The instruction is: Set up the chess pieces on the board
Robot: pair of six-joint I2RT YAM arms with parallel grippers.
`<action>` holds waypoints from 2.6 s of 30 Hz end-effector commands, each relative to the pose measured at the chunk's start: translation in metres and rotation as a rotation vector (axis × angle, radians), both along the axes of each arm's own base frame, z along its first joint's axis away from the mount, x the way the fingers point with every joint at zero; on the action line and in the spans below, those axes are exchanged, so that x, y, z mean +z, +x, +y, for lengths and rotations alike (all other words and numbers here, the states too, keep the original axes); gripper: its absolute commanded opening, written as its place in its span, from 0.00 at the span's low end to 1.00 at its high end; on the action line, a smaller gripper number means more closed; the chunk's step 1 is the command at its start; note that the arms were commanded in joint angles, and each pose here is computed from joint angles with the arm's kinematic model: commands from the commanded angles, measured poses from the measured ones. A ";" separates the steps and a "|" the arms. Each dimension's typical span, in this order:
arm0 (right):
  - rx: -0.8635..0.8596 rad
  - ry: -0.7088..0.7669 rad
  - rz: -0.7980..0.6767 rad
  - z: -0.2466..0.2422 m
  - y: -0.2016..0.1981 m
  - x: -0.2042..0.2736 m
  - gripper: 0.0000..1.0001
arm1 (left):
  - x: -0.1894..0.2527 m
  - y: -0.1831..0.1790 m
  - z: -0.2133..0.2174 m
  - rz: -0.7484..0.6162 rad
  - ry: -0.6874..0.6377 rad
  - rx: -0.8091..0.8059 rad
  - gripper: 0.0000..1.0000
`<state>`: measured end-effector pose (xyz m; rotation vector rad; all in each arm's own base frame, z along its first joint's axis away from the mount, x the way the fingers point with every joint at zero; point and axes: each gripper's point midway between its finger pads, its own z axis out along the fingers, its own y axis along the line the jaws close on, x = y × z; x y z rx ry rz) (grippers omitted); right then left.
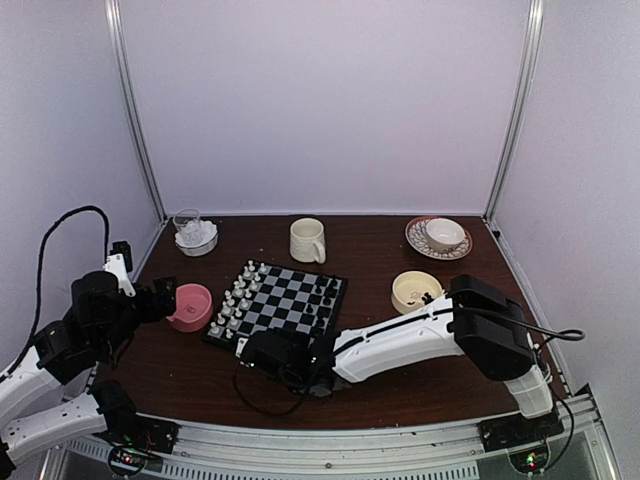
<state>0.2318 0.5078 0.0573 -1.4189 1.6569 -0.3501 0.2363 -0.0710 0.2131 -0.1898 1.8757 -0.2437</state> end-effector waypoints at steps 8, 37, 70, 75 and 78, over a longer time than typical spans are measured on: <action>0.092 0.204 0.126 0.002 -0.032 0.064 0.57 | 0.003 0.005 -0.007 -0.002 -0.002 -0.025 0.94; -0.339 0.919 0.335 -0.165 0.060 0.157 0.57 | -0.061 0.023 -0.154 0.494 0.271 -0.489 0.83; -0.452 1.039 0.216 -0.218 0.064 0.168 0.55 | -0.149 0.013 -0.237 0.796 0.446 -0.467 0.62; -0.449 1.037 0.221 -0.217 0.064 0.166 0.55 | -0.164 0.009 -0.232 0.833 0.466 -0.450 0.56; -0.447 1.038 0.221 -0.216 0.064 0.167 0.55 | -0.172 0.007 -0.236 0.853 0.461 -0.470 0.51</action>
